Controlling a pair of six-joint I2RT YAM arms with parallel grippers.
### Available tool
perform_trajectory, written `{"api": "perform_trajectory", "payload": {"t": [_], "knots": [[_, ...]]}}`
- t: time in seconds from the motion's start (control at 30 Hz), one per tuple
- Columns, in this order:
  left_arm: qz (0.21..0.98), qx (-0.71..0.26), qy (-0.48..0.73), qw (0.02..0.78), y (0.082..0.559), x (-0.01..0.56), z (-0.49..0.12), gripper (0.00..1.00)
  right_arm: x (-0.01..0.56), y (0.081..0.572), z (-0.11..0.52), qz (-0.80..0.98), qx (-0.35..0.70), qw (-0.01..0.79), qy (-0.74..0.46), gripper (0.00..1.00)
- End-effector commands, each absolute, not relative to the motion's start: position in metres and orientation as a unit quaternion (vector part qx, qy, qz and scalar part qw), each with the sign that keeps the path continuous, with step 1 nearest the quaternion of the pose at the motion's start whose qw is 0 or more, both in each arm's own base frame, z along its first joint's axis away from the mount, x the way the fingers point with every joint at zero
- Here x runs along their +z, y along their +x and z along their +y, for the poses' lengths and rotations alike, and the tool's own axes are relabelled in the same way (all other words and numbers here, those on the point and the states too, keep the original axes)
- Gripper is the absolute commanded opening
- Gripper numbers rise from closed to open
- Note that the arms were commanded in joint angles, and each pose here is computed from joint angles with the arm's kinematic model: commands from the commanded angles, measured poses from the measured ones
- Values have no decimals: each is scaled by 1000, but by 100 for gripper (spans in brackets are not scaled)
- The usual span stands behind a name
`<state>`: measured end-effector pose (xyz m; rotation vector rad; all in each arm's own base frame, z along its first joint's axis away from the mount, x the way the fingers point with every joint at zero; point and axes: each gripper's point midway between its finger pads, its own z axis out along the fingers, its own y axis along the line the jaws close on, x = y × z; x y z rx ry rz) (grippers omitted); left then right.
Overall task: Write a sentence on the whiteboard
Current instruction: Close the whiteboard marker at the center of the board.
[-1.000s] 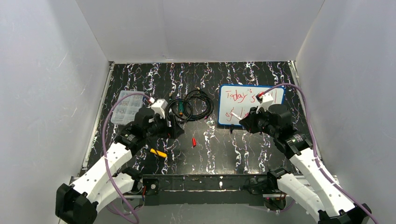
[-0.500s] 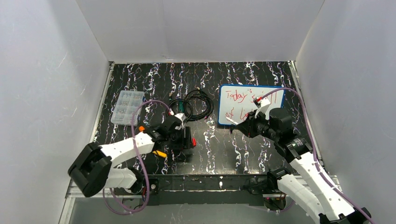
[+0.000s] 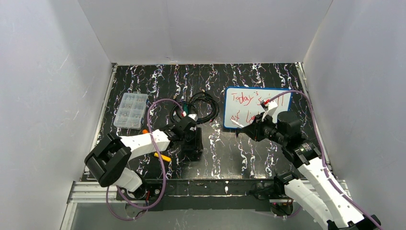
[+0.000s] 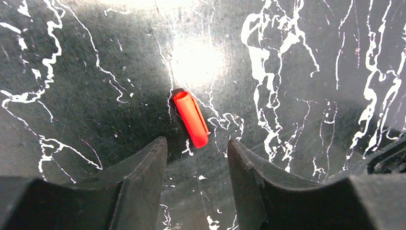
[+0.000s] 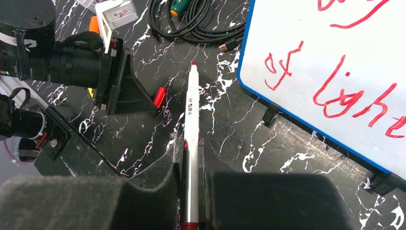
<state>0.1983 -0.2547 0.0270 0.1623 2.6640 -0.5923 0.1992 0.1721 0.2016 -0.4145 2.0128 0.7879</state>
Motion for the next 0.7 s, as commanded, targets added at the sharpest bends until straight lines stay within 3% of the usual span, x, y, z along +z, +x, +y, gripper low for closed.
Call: {"api": "perform_trajectory", "payload": {"t": [0.0, 0.67], "knots": [[965, -151, 65, 203, 201, 15, -237, 45, 214, 202, 175, 795, 328, 478, -176, 1], [983, -31, 118, 140, 180, -12, -201, 26, 218, 201, 173, 793, 327, 484, -175, 1]]}}
